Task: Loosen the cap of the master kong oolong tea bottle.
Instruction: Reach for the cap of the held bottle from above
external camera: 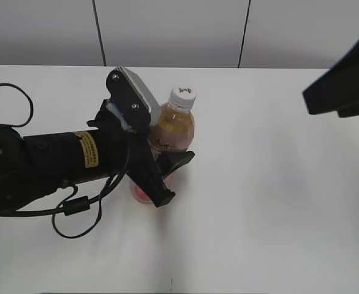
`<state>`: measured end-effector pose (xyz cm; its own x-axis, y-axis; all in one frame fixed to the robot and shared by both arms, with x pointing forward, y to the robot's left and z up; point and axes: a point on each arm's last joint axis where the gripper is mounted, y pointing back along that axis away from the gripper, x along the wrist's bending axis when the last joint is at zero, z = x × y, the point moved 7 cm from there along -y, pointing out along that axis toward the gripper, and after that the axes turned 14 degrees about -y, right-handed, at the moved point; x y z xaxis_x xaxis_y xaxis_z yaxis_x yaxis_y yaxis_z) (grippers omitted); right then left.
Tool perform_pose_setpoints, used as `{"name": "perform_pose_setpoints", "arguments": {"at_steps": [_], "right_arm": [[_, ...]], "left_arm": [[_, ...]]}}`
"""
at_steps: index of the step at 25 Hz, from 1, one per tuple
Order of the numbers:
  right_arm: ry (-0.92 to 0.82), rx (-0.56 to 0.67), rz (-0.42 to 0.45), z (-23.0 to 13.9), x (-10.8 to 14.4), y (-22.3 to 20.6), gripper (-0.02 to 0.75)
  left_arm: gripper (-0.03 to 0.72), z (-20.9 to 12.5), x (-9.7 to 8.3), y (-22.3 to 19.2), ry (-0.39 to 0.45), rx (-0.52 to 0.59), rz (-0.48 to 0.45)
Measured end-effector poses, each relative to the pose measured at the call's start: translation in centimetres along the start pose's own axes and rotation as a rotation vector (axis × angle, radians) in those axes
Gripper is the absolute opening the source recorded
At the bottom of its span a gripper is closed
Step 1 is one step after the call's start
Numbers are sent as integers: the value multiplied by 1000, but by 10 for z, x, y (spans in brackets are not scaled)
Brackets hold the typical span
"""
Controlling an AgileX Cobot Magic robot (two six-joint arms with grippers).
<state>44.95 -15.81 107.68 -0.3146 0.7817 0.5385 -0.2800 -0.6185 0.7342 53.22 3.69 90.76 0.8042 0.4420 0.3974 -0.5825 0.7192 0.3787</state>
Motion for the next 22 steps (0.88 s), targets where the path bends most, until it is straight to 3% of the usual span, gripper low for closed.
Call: {"name": "perform_pose_setpoints", "arguments": {"at_steps": [2,9,22], "right_arm": [[-11,36,16,8,13,-10,460],[-120,119,-48,33,35,-46,447],[-678,193,-49,56,35,-96,445]], "left_arm": [[412,-3,-2,0,-7,21,-10],[412,-7,-6,0,-39,40,-36],[412,-6,-7,0,-51,38,-45]]}}
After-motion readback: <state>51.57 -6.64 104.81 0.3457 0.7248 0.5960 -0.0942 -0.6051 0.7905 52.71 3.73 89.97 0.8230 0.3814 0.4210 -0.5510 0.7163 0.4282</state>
